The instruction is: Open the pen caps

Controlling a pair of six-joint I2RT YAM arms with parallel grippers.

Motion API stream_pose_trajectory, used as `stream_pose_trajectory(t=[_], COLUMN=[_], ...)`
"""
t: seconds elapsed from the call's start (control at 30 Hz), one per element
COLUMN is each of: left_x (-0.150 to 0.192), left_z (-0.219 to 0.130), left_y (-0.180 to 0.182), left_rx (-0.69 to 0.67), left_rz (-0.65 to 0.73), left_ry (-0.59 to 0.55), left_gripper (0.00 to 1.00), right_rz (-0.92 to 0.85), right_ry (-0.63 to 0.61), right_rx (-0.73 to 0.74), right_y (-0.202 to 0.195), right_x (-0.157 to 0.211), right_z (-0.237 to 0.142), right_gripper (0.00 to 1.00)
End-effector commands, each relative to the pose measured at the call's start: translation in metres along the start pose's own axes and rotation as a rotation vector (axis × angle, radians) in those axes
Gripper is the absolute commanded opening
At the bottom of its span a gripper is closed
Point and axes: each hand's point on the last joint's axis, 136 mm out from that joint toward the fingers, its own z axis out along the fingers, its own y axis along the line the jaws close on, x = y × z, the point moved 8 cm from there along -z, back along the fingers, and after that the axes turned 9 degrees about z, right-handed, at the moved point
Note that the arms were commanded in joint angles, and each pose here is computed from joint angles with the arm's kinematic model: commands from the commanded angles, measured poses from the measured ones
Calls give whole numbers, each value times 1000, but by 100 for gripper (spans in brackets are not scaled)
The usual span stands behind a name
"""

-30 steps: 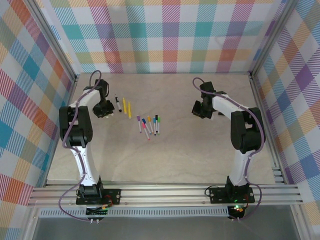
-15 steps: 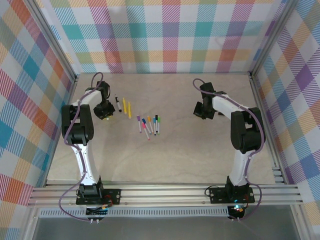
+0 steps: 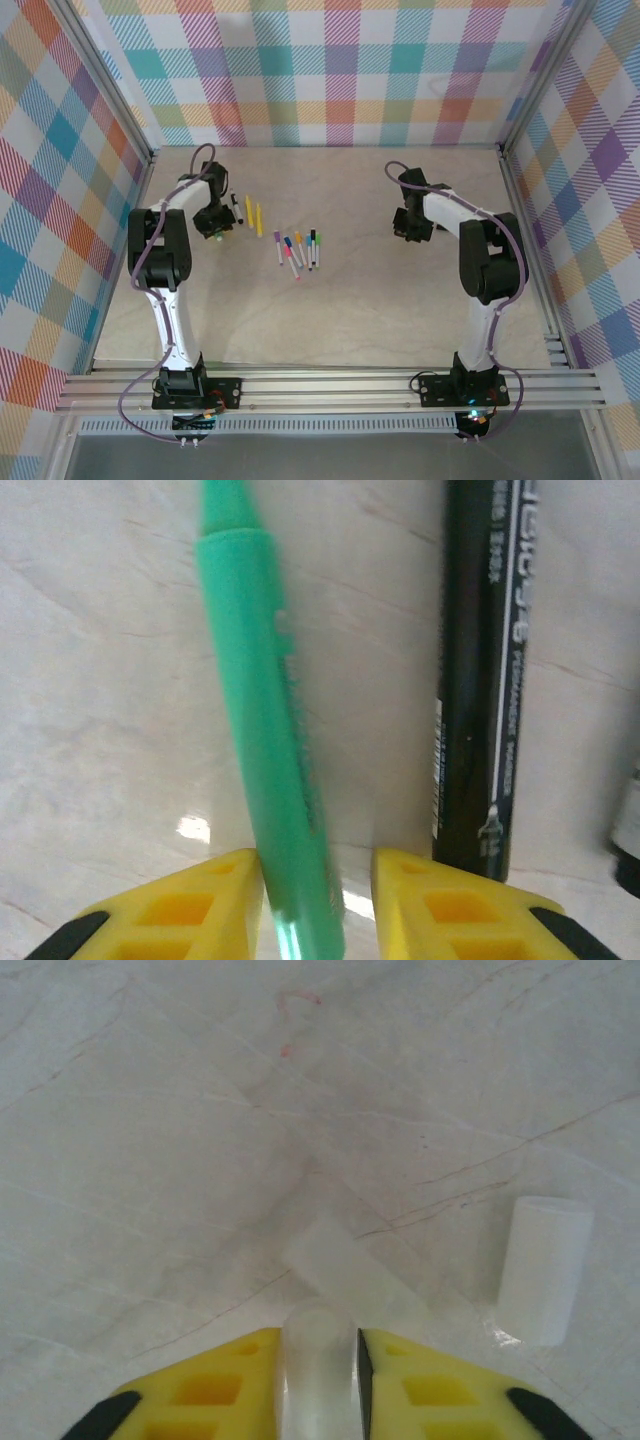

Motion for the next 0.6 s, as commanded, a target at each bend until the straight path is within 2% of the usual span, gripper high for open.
stream_pose_trajectory(t=[0.0,0.13,0.23,0.47,0.57], left_x=[-7,-7,-3,32,56], left_z=[-35,-62,-83,-125,-142], left_y=[-5,-15,-23,-40,-56], left_rx=[-1,7,-7,45,82], left_rz=[11,32,57,46,77], left_ry=[-71,-102,-126,-215,-259], left_gripper=[34,35,35,35,36], right_rz=[-19,-19,-14,-107,-187], right_ry=[4,4,0,-61,-88], right_rx=[35,21,11,-86,-194], right_y=[-4,-4,-7,8,23], right_x=[2,4,9,37,58], right_z=[0,-3,-9,-53,-70], right_gripper=[35,42,43,44,57])
